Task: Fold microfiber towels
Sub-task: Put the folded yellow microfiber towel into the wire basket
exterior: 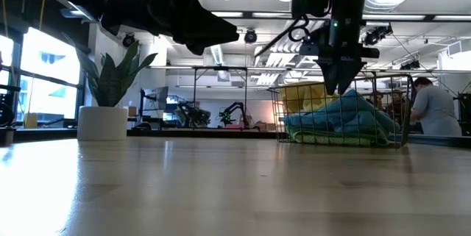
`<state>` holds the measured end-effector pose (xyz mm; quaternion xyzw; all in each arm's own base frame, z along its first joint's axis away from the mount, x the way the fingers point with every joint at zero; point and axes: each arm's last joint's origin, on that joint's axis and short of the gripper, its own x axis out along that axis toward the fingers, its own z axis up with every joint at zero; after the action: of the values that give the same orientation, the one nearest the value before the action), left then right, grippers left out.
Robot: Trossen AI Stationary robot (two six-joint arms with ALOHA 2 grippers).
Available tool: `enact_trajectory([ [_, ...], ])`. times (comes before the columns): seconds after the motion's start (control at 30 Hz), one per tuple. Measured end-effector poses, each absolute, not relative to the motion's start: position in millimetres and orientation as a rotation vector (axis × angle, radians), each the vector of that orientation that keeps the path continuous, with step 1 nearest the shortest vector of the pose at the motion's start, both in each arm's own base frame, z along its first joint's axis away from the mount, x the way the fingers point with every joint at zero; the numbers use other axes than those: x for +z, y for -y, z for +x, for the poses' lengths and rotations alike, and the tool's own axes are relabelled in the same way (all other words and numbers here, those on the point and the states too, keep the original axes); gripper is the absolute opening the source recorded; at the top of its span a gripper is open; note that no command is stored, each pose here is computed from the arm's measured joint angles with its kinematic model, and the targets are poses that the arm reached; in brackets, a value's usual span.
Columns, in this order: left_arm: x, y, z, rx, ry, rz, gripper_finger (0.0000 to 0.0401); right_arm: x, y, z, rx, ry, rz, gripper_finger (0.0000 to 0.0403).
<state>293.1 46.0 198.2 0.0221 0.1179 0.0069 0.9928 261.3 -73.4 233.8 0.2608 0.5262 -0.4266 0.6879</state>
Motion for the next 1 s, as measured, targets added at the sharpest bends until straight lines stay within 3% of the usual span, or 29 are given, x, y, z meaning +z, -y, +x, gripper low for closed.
enact_trajectory([
  [0.17, 198, -46, 293, 0.014, -0.236, 0.044, 0.0129, 234, 77, 260, -0.963, -1.178, 0.566, 0.0124],
  [0.5, 198, -46, 293, 0.014, -0.24, 0.044, 0.0129, 230, 92, 260, -0.917, -1.21, 0.512, 0.0009],
  [1.0, 196, -46, 293, 0.014, -0.259, 0.041, 0.0129, 257, 79, 223, -0.816, -1.363, 0.507, 0.0001],
])
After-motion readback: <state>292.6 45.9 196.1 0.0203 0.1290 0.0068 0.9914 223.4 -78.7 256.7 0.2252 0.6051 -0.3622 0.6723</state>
